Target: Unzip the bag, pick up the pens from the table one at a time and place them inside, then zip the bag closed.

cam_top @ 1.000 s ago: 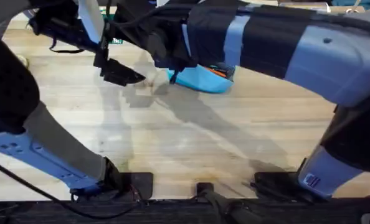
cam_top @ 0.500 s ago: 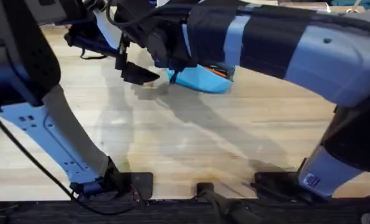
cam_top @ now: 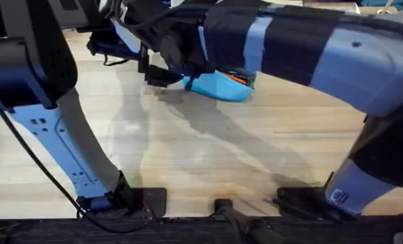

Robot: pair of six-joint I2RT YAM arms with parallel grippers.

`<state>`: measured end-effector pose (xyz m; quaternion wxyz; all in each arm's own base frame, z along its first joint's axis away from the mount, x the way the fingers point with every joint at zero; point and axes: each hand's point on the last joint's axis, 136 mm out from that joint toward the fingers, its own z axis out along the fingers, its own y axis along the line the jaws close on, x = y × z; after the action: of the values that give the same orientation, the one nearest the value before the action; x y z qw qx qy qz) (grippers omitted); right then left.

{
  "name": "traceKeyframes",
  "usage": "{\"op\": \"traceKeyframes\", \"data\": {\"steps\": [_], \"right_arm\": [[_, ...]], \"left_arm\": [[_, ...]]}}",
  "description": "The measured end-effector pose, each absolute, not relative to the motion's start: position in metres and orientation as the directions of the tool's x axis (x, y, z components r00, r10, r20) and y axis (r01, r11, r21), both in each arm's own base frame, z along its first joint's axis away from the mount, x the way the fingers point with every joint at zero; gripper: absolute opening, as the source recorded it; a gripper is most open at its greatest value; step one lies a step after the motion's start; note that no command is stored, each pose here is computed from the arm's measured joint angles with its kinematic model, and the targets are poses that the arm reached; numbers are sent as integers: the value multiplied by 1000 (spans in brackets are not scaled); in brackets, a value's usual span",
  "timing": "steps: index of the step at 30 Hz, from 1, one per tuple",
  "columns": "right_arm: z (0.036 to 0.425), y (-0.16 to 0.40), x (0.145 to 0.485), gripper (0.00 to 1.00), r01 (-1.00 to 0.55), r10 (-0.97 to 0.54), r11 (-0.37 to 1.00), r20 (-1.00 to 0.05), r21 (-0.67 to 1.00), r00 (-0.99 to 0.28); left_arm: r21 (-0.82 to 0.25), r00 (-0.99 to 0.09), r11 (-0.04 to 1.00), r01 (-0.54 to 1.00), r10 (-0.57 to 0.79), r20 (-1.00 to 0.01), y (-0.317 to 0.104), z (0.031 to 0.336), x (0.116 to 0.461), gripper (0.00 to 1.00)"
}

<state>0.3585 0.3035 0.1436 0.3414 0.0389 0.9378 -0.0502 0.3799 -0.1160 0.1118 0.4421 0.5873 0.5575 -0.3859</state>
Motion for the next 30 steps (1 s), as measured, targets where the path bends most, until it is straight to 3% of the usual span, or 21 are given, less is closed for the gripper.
{"op": "traceKeyframes", "data": {"steps": [17,30], "right_arm": [[143,303,358,31,107,39,992,-644,-68,-764],[143,303,358,31,107,39,992,-644,-68,-764]], "left_arm": [[14,-1,54,998,271,-962,-130,116,394,993],[-61,-74,56,997,266,-961,-132,102,392,993]]}}
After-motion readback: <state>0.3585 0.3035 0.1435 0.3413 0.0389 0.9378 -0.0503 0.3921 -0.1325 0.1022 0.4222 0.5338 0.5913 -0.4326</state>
